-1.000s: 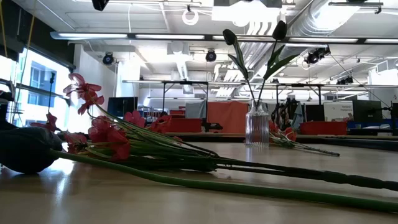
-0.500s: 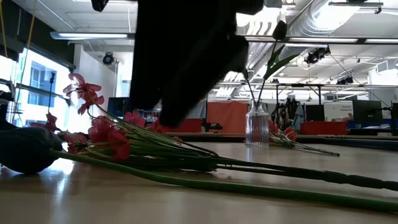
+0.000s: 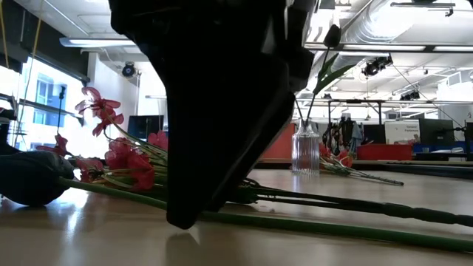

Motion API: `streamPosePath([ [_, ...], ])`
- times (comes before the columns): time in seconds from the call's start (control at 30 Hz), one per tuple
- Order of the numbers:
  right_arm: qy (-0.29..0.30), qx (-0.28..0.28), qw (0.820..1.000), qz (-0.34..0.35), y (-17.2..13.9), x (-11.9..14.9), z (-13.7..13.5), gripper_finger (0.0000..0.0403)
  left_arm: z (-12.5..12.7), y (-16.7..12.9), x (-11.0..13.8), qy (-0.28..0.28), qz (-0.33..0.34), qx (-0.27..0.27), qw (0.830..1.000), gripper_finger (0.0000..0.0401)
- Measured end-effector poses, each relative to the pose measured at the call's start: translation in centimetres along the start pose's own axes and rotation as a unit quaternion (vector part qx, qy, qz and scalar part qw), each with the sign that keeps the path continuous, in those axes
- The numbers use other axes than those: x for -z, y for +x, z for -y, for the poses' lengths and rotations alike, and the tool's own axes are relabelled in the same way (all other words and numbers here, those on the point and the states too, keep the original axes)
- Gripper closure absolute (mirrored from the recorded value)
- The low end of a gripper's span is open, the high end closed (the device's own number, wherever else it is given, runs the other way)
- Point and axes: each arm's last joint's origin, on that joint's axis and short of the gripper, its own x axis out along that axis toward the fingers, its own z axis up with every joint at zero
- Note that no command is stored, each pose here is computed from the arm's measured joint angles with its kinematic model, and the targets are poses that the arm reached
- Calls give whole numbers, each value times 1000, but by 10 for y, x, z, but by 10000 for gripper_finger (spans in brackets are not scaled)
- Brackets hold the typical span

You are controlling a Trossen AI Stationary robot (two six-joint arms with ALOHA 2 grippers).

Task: Sort flowers into vase by color
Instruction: Put the black tulip into the transparent vase

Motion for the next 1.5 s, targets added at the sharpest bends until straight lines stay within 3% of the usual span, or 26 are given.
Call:
streamPosePath([
  [0.2, -21, 3, 1000, -14, 9, 1, 3, 270, 0, 0, 0, 0, 0, 0, 1000, 151],
  [0.4, -2, -4, 999, -41, 15, -1, 10, 391, 0, 0, 0, -8, 0, 0, 1000, 151],
  [0.67, -32, 0, 999, -28, 0, -5, 13, 400, -1, -6, -3, 3, 9, 5, 1000, 151],
  [0.8, -98, 16, 995, -27, -15, -4, 16, 401, -2, -13, -6, 7, 21, 9, 1000, 151],
  [0.97, -165, 30, 986, -12, -52, -6, 20, 402, -3, -21, -9, 6, 35, 15, 999, 151],
  [1.2, -201, 26, 979, -9, -110, 9, 15, 402, -4, -26, -10, 7, 37, 15, 999, 151],
  [1.37, -187, 57, 979, -66, -132, 37, 23, 403, -5, -26, -9, 21, 32, 11, 999, 151],
  [1.5, -116, 66, 989, -69, -149, 68, 45, 403, -5, -26, -9, 25, 30, 11, 999, 151],
])
